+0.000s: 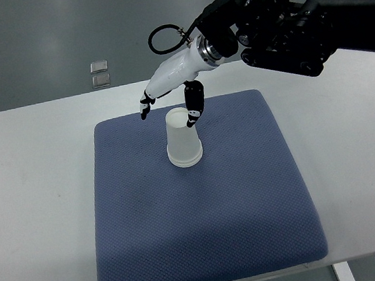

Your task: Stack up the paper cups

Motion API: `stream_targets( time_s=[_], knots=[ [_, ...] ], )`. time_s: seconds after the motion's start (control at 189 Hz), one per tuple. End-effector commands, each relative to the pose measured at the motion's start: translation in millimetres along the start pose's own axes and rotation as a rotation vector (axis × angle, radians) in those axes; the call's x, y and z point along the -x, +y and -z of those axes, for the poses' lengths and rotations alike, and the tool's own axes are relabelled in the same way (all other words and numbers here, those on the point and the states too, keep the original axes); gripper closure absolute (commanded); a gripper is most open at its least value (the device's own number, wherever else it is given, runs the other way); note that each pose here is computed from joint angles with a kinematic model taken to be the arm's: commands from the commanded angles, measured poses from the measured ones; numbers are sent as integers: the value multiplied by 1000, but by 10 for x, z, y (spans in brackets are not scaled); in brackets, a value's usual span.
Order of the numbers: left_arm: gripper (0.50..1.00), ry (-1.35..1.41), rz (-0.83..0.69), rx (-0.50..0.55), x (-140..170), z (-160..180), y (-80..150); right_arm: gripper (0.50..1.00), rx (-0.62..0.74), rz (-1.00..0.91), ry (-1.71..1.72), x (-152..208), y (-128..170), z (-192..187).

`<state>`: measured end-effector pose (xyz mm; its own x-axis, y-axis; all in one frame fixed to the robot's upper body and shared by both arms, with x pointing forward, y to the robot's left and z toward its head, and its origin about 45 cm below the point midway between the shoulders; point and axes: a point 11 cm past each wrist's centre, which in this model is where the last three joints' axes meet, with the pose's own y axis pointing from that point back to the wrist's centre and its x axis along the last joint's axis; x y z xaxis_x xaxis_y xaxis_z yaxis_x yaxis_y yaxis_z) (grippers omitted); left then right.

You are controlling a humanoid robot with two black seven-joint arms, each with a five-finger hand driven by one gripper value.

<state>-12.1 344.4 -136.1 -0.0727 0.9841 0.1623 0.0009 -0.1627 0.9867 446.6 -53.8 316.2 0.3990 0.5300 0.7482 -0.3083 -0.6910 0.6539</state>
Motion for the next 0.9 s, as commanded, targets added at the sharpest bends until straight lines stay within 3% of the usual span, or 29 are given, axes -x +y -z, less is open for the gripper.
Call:
stream_targets(
  time_s=[0.0, 0.191, 0.35, 0.546, 0.895],
  knots=[
    [500, 0, 0, 0, 0, 0, 0, 621, -1, 0, -5, 18, -4, -7],
    [500, 0, 0, 0, 0, 0, 0, 605, 1, -2, -7, 17, -3, -14],
    [500, 0, 0, 0, 0, 0, 0, 603, 51, -37, -78, 131, 73, -273],
    [500, 0, 0, 0, 0, 0, 0, 599, 163, -199, -308, 315, 478, -904],
    [500, 0, 0, 0, 0, 0, 0, 599, 127, -553, -770, 638, 721, -1320]
  ],
)
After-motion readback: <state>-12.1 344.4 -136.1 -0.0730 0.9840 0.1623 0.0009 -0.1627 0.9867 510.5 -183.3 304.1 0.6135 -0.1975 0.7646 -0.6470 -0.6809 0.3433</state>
